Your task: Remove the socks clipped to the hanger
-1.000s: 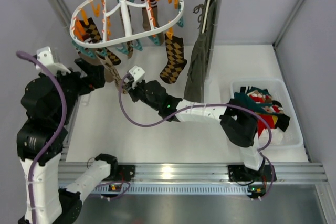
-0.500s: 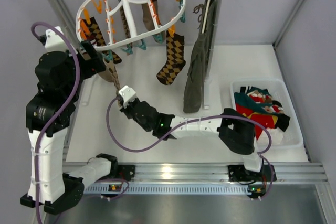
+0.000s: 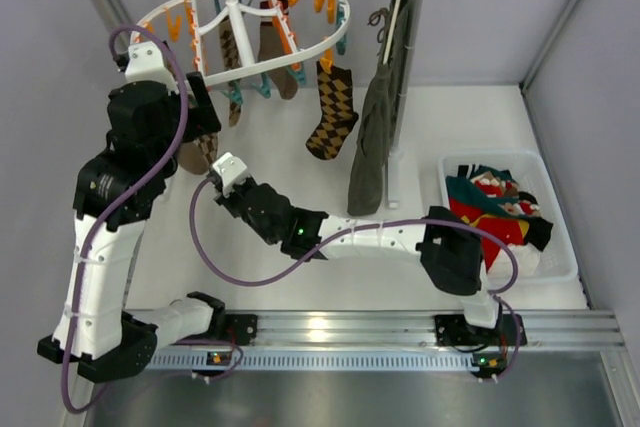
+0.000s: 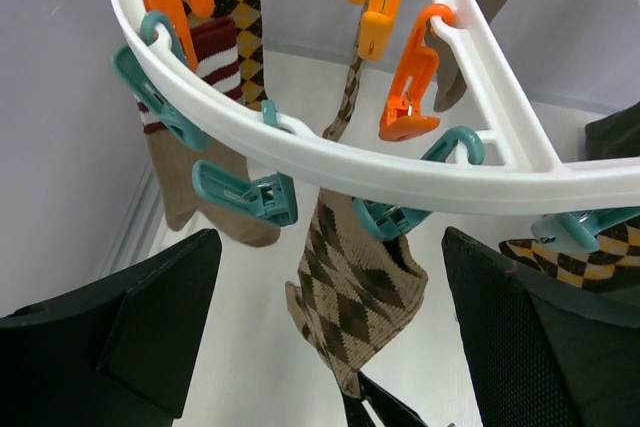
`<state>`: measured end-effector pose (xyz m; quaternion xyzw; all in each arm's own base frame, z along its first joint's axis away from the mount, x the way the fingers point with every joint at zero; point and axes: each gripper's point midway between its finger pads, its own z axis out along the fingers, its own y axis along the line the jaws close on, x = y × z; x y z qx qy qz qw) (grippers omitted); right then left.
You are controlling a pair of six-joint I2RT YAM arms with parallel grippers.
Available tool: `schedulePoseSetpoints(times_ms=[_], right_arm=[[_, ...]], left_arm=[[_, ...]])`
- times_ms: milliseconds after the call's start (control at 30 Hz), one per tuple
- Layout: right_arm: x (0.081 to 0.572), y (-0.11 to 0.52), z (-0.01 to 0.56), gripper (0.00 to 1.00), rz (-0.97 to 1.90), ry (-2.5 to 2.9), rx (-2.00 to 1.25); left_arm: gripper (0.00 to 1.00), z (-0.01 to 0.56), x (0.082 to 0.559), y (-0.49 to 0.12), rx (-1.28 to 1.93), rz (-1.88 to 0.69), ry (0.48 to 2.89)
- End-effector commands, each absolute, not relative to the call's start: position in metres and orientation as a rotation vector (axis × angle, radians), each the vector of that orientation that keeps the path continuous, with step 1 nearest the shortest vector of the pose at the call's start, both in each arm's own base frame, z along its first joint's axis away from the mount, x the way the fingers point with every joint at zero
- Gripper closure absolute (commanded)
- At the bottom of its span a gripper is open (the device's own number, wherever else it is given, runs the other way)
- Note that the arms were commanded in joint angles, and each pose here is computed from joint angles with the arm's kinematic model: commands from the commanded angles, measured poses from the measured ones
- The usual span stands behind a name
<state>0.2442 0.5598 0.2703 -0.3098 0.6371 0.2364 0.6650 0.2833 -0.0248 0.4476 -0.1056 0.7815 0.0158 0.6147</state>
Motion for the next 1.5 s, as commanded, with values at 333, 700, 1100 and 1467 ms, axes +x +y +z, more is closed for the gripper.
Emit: schedulePoseSetpoints(times_ms=[333,700,1100,1467], right_arm=[[0.228,0.583,0.267,1.00,0.540,1.418,-0.781],[0.228,0.589,0.266,1.00,0.535,1.421,-0.794],[0.220,0.589,0.262,1.00,0.540,1.413,-0.812],[0.212,0.587,0.263,1.00,0.557,1.398,-0.821]], left_arm=[[0.09,0.451,0.274,-0.007,-0.309,0.184,1.782],[0.13,0.451,0.280,-0.023,-0.285,0.091,1.796],[0.27,0.454,0.296,-0.007,-0.335,0.252,1.782],[0.42,0.445,0.312,-0.007,-0.385,0.310,1.790]])
